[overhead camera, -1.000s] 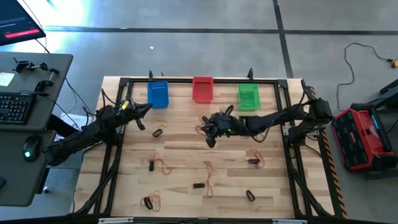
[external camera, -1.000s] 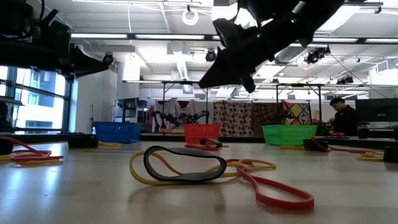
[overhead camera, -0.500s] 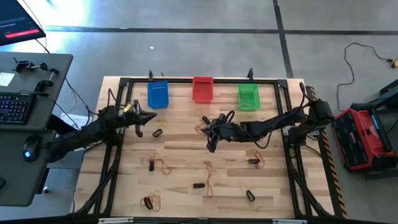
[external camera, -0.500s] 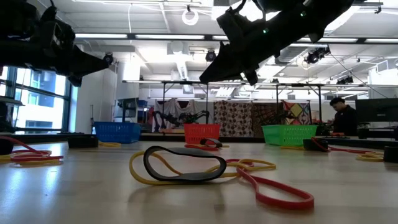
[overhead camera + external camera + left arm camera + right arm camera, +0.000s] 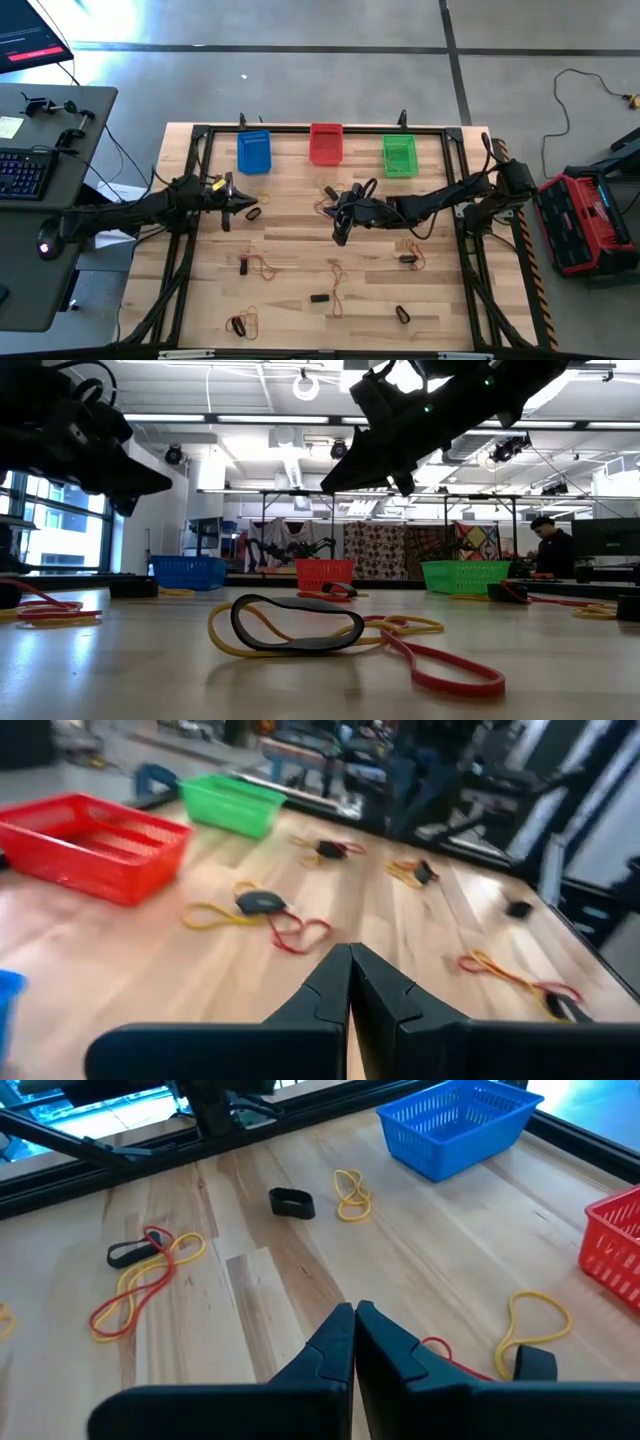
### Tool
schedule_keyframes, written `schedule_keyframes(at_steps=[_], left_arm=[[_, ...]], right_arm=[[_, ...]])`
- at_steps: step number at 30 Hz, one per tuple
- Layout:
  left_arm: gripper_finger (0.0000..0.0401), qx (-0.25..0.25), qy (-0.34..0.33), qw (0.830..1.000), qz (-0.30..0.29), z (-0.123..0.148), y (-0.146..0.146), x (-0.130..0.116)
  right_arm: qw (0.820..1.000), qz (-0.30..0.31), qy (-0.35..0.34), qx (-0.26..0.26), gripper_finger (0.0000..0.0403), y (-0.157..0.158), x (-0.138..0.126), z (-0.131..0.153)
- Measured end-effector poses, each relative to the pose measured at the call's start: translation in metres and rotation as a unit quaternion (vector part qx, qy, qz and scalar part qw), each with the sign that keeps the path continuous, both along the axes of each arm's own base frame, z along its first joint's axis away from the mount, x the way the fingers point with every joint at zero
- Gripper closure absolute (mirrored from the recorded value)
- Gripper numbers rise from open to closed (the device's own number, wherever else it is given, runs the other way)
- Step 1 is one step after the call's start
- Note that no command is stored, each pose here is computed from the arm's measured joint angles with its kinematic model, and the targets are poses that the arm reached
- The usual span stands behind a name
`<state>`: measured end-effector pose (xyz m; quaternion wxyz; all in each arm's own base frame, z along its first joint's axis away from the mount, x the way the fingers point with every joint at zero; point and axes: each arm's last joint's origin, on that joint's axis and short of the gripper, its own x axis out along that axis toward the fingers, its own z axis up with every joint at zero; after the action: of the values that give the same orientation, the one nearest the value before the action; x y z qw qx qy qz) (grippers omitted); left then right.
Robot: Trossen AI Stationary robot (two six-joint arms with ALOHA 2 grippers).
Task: Sort rubber bands into baskets
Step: Put the black rubber band into the red bin
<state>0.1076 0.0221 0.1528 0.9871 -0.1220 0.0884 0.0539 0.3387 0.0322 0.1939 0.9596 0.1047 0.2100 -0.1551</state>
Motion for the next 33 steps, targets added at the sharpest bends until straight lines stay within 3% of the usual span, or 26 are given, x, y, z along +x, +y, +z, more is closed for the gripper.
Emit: schedule_keyframes(at_steps=[8,18,26,33], left_arm=[[0.0401,-0.032,0.051,0.997,-0.053,-0.001,-0.013,0.008],[0.0401,-0.009,0.136,0.991,-0.002,0.031,-0.018,0.027],[0.0397,-0.003,0.246,0.969,-0.015,0.040,-0.018,0.044],[0.0349,-0.013,0.330,0.944,-0.006,0.027,-0.017,0.055]], right_arm=[[1.000,0.000,0.000,0.000,0.0402,0.000,0.000,0.000],[1.000,0.000,0.000,0.000,0.0402,0.000,0.000,0.000],[1.000,0.000,0.000,0.000,0.0402,0.000,0.000,0.000],[1.000,0.006,0.000,0.000,0.0402,0.005,0.000,0.000]])
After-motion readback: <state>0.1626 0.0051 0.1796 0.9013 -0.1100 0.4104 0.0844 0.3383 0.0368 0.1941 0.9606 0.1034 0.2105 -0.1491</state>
